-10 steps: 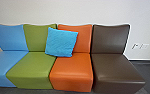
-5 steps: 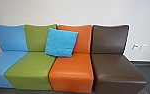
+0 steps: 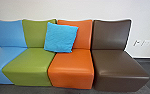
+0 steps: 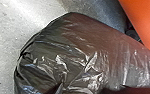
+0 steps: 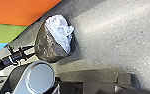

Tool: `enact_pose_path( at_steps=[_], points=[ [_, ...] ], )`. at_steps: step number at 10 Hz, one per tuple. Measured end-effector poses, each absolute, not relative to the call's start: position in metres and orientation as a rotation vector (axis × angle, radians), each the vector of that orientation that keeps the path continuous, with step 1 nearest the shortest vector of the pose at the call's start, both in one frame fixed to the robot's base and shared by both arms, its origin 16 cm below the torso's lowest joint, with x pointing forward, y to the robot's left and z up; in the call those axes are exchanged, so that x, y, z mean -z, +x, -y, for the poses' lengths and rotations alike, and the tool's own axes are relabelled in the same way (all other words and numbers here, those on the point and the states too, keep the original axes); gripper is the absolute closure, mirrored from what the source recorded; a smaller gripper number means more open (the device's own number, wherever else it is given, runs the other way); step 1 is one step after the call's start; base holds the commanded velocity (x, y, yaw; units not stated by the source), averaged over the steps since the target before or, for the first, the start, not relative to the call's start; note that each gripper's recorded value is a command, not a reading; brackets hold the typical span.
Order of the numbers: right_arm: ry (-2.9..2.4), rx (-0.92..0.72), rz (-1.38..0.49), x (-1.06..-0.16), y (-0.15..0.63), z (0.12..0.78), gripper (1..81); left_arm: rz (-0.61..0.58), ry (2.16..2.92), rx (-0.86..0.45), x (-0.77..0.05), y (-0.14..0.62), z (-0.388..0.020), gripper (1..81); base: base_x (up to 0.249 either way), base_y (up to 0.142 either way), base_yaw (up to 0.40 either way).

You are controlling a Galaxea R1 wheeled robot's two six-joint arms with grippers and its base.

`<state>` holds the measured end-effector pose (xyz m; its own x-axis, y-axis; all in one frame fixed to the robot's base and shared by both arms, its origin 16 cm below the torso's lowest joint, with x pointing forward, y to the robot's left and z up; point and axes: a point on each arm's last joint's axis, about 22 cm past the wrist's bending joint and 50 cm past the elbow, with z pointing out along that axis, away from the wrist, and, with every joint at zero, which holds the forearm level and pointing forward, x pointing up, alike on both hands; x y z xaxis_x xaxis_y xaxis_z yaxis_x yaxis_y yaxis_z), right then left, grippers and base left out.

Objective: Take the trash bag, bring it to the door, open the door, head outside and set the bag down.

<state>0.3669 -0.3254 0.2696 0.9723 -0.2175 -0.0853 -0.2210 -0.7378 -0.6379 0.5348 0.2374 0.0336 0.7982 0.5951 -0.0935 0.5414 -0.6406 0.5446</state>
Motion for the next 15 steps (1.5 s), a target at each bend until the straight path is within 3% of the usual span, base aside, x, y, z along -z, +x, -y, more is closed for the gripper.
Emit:
enact_pose_path(
  at_steps=[5, 11, 15],
  points=[
    [-2.455, 0.067, -0.313, -0.237, 0.365, 0.349, 1.0, -0.830, 2.414, -0.170, 0.012, 0.540, -0.224, 1.0, 0.000, 0.000, 0.000],
    [-2.455, 0.126, -0.313, -0.228, 0.369, 0.355, 1.0, -0.919, 2.394, -0.172, 0.046, 0.524, -0.226, 1.0, 0.000, 0.000, 0.000],
    [-2.436, 0.000, -0.350, -0.208, 0.365, 0.341, 1.0, -0.985, 2.438, -0.084, 0.090, 0.499, -0.229, 1.0, 0.000, 0.000, 0.000]
  ],
)
